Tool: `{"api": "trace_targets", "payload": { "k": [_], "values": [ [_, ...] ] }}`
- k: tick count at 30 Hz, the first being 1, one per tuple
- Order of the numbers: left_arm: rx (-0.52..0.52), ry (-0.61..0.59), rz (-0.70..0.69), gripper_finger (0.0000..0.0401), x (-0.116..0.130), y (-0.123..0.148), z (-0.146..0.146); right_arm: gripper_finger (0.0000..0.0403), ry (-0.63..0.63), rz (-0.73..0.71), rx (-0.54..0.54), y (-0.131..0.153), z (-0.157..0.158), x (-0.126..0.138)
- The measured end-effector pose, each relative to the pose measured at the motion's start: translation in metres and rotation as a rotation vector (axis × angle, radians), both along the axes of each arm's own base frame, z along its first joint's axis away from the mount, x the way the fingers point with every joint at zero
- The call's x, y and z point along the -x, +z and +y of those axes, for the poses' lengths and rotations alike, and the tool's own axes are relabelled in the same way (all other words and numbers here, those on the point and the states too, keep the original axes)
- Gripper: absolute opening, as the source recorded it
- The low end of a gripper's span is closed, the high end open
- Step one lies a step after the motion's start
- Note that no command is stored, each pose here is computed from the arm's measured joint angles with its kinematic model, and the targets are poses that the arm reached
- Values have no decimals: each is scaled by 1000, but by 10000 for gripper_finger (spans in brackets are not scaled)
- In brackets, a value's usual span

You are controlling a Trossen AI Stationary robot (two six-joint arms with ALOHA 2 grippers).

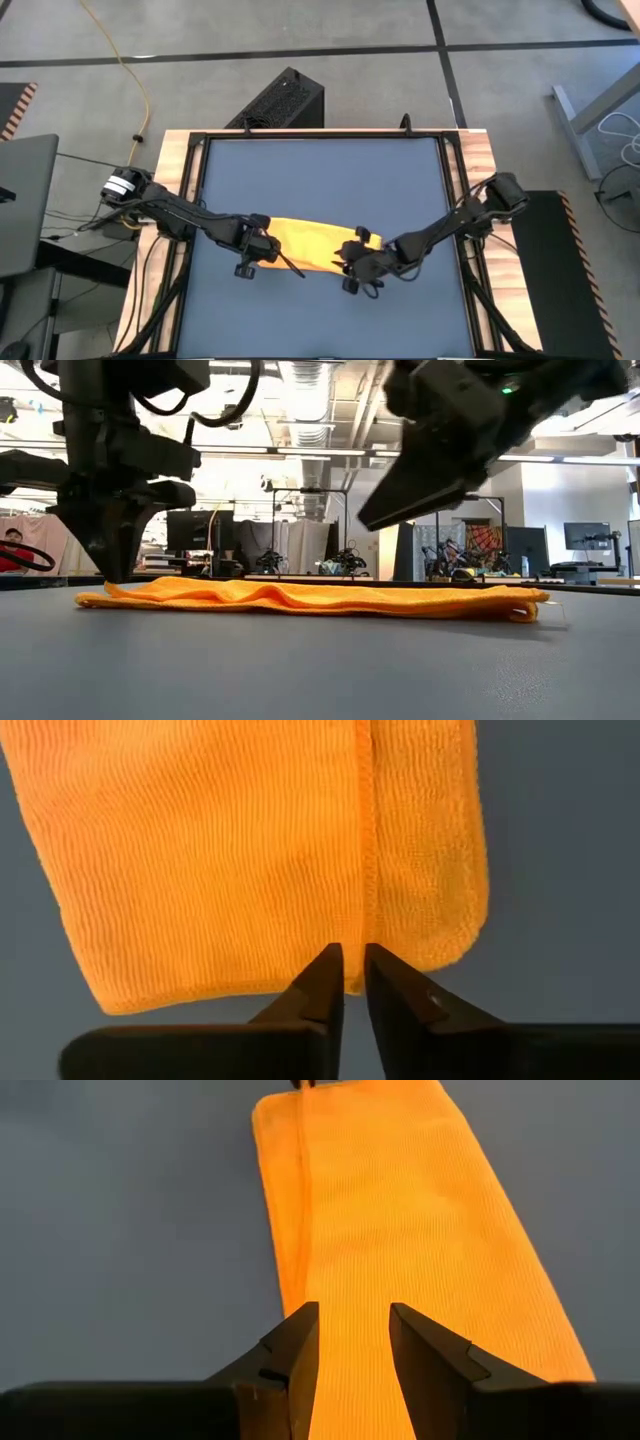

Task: Roll towel
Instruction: Fold the orange microfiber towel

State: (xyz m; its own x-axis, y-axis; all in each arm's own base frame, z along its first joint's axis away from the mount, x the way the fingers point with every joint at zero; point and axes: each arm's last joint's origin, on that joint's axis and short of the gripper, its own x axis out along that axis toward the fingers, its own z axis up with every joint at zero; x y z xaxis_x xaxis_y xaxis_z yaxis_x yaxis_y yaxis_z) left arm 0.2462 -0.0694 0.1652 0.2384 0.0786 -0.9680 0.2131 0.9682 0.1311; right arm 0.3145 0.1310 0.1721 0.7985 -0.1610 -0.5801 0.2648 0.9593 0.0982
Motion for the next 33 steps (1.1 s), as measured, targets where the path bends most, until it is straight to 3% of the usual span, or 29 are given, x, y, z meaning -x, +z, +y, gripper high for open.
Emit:
{"api": "trace_targets", "payload": {
  "k": [7,13,33],
  "values": [
    [-36,10,-26,100,-3,4,0,150,-17,-9,-9,1,1,6],
    [73,13,-9,138,-5,7,-3,150,-24,-8,-7,0,-1,5],
    [11,26,7,144,2,-3,1,150,45,214,-53,-14,23,34]
  ]
}}
